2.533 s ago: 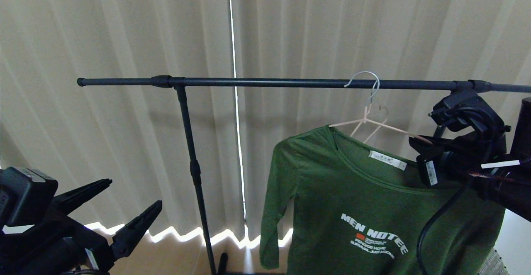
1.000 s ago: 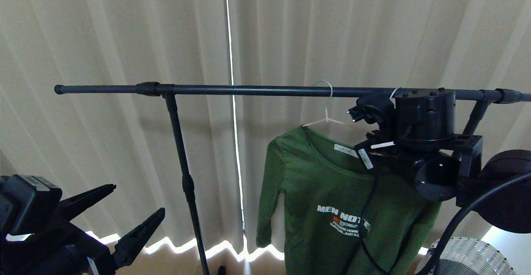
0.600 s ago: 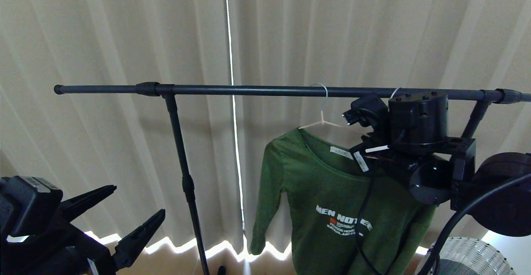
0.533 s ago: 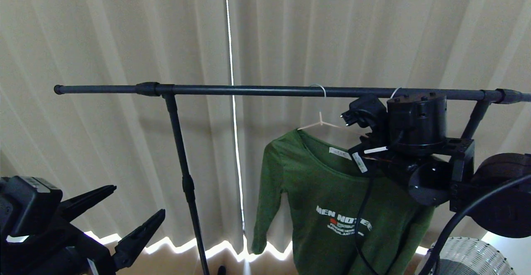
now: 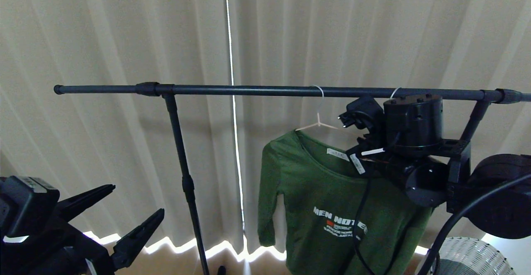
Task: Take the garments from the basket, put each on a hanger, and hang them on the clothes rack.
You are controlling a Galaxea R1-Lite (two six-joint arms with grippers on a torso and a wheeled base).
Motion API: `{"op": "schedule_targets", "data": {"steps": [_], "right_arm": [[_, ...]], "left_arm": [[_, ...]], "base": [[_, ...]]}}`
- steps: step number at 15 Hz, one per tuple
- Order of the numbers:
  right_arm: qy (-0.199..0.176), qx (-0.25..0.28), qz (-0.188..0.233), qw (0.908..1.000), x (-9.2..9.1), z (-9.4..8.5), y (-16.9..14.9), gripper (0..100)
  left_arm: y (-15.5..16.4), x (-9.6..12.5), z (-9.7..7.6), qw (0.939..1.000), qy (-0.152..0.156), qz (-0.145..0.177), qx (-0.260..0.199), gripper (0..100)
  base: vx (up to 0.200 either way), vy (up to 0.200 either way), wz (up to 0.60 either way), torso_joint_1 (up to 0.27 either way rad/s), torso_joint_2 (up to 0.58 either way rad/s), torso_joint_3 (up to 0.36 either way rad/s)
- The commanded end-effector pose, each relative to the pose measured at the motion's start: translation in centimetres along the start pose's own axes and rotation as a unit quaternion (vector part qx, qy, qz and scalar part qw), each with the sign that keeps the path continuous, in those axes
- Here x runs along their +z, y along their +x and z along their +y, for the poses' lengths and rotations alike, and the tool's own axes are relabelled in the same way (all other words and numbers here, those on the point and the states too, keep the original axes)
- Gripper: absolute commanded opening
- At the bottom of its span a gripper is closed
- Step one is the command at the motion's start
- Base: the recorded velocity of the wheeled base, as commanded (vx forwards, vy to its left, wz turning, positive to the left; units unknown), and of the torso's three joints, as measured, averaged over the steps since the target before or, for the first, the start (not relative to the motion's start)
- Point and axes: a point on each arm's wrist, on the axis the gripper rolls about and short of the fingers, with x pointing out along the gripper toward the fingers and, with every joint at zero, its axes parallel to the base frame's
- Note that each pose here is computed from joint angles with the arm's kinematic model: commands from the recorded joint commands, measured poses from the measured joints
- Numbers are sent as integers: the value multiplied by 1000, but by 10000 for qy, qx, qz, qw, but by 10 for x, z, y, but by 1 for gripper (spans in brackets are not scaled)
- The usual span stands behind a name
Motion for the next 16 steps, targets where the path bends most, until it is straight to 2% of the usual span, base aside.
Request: {"op": "schedule_targets", "data": {"steps": [1, 5, 8, 11, 14, 16], "right_arm": [[4, 40, -22, 10000, 0, 1, -2, 100], [40, 451, -206, 9988, 0, 8, -15, 100], [382, 836, -394, 9950, -1, 9, -17, 100], [513, 1056, -582, 9914, -5, 10, -18, 100], [741, 1014, -896, 9880, -9, -2, -32, 100], [877, 991, -1079, 9853, -6, -16, -45, 100]], "left_arm": [[-1, 0, 0, 10000, -1, -18, 5, 100], [-1, 0, 0, 10000, -3, -33, 7, 100], [-2, 1, 1, 10000, -8, -70, 12, 100], [-3, 1, 1, 10000, 0, -70, 12, 100], [-7, 3, 1, 9998, -14, -176, 26, 100], [-8, 4, 2, 9997, -20, -221, 33, 100]], "base": [[0, 0, 0, 0, 0, 0], [0, 0, 0, 0, 0, 0], [0, 0, 0, 0, 0, 0], [0, 0, 0, 0, 0, 0], [0, 0, 0, 0, 0, 0], [0, 0, 0, 0, 0, 0]]}}
